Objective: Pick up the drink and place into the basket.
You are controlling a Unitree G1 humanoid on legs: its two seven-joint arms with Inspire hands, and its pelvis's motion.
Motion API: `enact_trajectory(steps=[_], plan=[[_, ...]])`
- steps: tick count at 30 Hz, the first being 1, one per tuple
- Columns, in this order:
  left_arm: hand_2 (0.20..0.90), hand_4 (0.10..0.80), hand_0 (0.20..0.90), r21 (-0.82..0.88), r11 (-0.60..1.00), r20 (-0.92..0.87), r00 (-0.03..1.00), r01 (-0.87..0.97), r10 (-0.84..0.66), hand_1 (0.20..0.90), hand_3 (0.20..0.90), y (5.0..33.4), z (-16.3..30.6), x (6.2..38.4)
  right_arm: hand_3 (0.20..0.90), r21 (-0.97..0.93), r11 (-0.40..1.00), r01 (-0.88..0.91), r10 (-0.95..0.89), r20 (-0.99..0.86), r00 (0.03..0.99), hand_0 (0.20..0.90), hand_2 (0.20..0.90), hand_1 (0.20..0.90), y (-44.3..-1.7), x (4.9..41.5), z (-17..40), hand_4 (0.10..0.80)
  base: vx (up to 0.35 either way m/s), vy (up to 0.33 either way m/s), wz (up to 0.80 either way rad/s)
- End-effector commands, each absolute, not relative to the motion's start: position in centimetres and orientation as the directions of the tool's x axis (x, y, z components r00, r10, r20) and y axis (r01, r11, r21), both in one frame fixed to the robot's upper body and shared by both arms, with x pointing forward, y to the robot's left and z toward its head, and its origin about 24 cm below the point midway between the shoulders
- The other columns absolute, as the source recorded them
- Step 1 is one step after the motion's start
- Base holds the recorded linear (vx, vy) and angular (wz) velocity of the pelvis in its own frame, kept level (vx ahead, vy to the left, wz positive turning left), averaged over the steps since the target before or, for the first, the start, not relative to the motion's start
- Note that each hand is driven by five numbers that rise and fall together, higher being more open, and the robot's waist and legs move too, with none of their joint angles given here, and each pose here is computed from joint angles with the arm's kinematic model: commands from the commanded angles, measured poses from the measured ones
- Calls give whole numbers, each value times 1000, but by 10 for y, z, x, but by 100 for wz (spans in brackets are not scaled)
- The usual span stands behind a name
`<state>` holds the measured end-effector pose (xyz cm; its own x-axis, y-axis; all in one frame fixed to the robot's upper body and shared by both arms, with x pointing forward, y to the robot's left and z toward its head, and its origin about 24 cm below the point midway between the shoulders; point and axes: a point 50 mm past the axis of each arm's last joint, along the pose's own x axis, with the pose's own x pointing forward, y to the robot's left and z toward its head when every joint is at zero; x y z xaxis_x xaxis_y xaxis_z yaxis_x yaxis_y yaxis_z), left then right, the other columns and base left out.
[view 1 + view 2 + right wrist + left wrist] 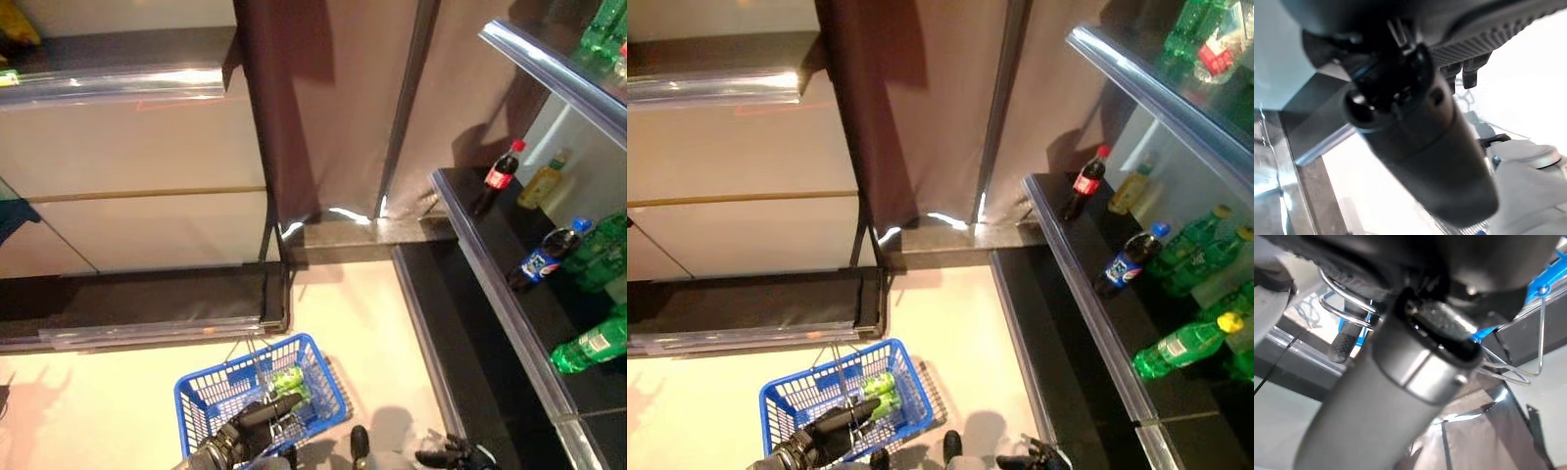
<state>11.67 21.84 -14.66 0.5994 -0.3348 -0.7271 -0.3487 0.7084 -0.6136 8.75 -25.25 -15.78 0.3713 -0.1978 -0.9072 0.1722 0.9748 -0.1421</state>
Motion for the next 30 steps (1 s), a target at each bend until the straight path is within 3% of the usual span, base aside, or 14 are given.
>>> enact_trajectory(steps=[1, 11, 23, 30], plan=[[300, 100, 300, -761, 616, -557, 691, -203, -461, 300, 200, 196, -136, 141, 900, -239, 954, 180, -290, -885, 363, 900, 900, 900, -285, 80, -148, 800, 275, 204, -27], [300, 100, 300, -758, 625, -541, 714, -186, -444, 300, 200, 201, -127, 161, 900, -198, 967, 160, -247, -886, 394, 900, 900, 900, -277, 74, -151, 800, 224, 154, -10], [300, 100, 300, -721, 651, -587, 710, -240, -389, 300, 200, 217, -130, 152, 900, -154, 977, 148, -203, -885, 419, 900, 900, 900, -260, 83, -155, 800, 124, 140, -10], [300, 100, 300, -725, 649, -593, 690, -232, -416, 300, 200, 213, -135, 141, 900, -179, 972, 154, -225, -899, 377, 900, 900, 900, -261, 67, -158, 800, 272, -61, 18]])
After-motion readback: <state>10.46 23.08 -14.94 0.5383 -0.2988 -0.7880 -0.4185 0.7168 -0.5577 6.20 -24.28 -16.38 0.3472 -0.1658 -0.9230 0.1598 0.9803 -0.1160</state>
